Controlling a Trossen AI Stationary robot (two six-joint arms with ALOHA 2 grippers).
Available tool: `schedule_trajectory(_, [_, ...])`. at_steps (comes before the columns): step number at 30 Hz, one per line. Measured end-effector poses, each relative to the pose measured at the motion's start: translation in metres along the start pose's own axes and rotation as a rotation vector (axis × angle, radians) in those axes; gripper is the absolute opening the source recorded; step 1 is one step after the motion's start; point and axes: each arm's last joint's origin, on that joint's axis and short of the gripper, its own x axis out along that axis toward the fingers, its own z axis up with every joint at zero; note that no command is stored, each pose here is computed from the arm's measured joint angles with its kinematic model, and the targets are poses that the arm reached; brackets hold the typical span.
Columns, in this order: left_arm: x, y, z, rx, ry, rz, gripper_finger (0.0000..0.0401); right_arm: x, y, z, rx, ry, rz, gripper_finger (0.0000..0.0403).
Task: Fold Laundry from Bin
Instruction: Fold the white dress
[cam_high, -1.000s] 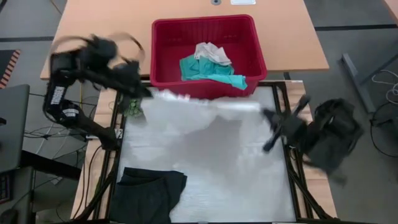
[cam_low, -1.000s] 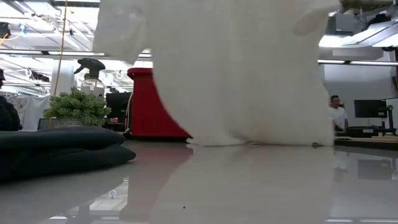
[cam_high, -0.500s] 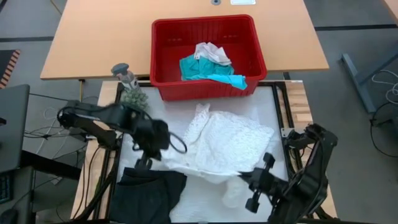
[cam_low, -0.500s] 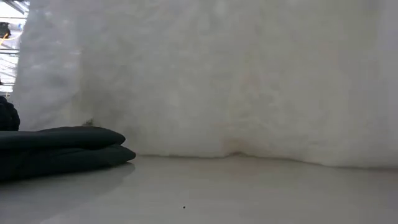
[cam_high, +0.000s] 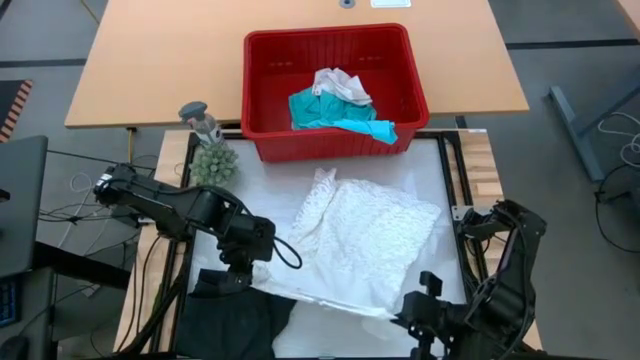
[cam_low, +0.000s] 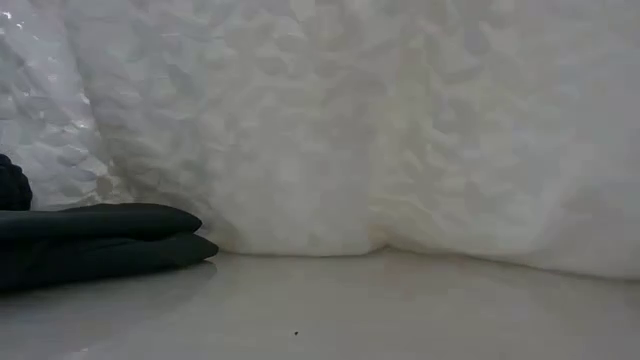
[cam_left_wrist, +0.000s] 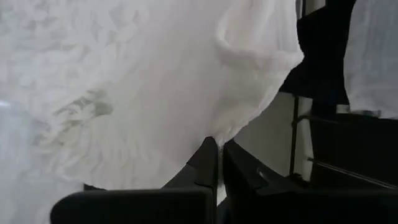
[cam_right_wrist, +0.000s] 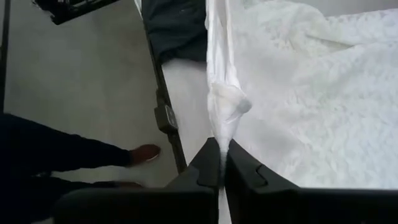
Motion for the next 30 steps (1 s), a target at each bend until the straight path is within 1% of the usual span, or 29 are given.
schedule_trajectory(4, [0.002,-0.008,0.004,0.057,-0.034,-0.076,0.0000,0.001,0.000,0.000,-0.011,0.008,0.000,0.0051])
schedule_trajectory(8, [0.005,-0.015,0.003,0.090,-0.042,-0.095,0.0005,0.001,0.000,-0.001,-0.003,0.017,-0.002,0.0054])
schedule_trajectory(10, [0.008,-0.019,0.000,0.093,-0.028,-0.098,0.0020,0.001,0.000,-0.001,-0.001,0.026,0.001,0.0055])
schedule_trajectory(13, [0.011,-0.025,-0.004,0.079,-0.005,-0.105,0.0053,0.001,-0.001,-0.002,-0.005,0.030,-0.004,0.0056])
schedule_trajectory(17, [0.014,-0.030,-0.008,0.069,0.016,-0.114,0.0095,0.001,0.000,-0.003,-0.001,0.070,0.012,0.0056])
schedule_trajectory(21, [0.015,-0.035,-0.012,0.015,0.074,-0.177,0.0124,0.000,-0.001,-0.005,-0.013,0.127,0.022,0.0057])
schedule_trajectory(24, [0.017,-0.040,-0.016,-0.033,0.126,-0.218,0.0133,0.000,-0.005,-0.006,-0.048,0.141,-0.013,0.0057])
schedule_trajectory(26, [0.019,-0.043,-0.019,-0.032,0.137,-0.218,0.0134,0.001,-0.010,-0.006,-0.085,0.125,-0.067,0.0057])
schedule_trajectory(28, [0.020,-0.043,-0.019,-0.003,0.104,-0.179,0.0134,0.003,-0.017,-0.002,-0.107,0.062,-0.151,0.0057])
schedule_trajectory(30, [0.019,-0.040,-0.016,0.034,0.024,-0.088,0.0134,0.012,-0.027,0.007,-0.141,-0.005,-0.216,0.0057])
